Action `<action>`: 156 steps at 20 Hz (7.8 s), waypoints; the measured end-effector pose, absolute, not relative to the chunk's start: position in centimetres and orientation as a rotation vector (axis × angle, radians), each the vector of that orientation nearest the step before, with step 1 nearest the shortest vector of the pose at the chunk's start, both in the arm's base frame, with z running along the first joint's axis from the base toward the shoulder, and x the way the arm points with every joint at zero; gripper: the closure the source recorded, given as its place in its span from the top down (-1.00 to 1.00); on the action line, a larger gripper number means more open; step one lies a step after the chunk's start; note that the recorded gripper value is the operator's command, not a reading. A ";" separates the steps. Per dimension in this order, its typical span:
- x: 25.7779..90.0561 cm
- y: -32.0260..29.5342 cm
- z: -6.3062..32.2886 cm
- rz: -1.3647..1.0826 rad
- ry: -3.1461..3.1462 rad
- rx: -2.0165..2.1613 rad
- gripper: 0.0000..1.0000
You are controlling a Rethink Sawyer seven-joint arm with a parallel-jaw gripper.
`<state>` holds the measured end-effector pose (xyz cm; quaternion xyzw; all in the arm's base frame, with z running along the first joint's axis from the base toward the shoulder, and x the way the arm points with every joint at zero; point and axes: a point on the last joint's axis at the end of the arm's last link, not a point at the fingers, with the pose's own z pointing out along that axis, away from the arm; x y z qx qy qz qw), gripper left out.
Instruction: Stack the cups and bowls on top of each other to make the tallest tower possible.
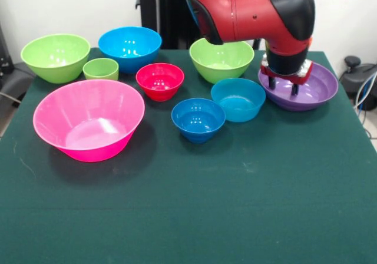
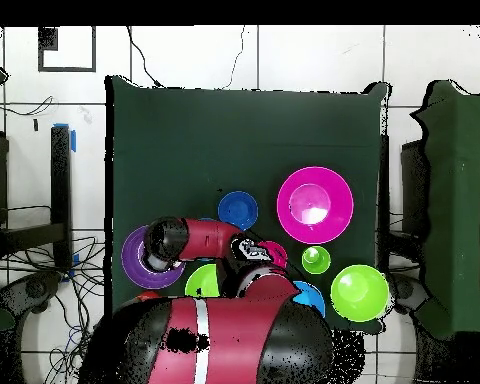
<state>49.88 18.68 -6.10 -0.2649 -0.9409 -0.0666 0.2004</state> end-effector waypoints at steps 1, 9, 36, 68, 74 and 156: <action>49.8 18.8 -6.1 -0.187 -2.634 -0.732 1.00; 49.6 19.4 -5.9 -0.187 -2.690 -0.622 1.00; 52.6 21.8 -5.0 -0.260 -2.911 -0.167 1.00; 60.3 21.0 -2.8 -0.380 -3.106 0.074 1.00; 60.1 19.9 -0.3 -0.312 -3.098 0.044 1.00; 56.4 19.1 -4.6 -0.144 -3.072 -0.093 -1.00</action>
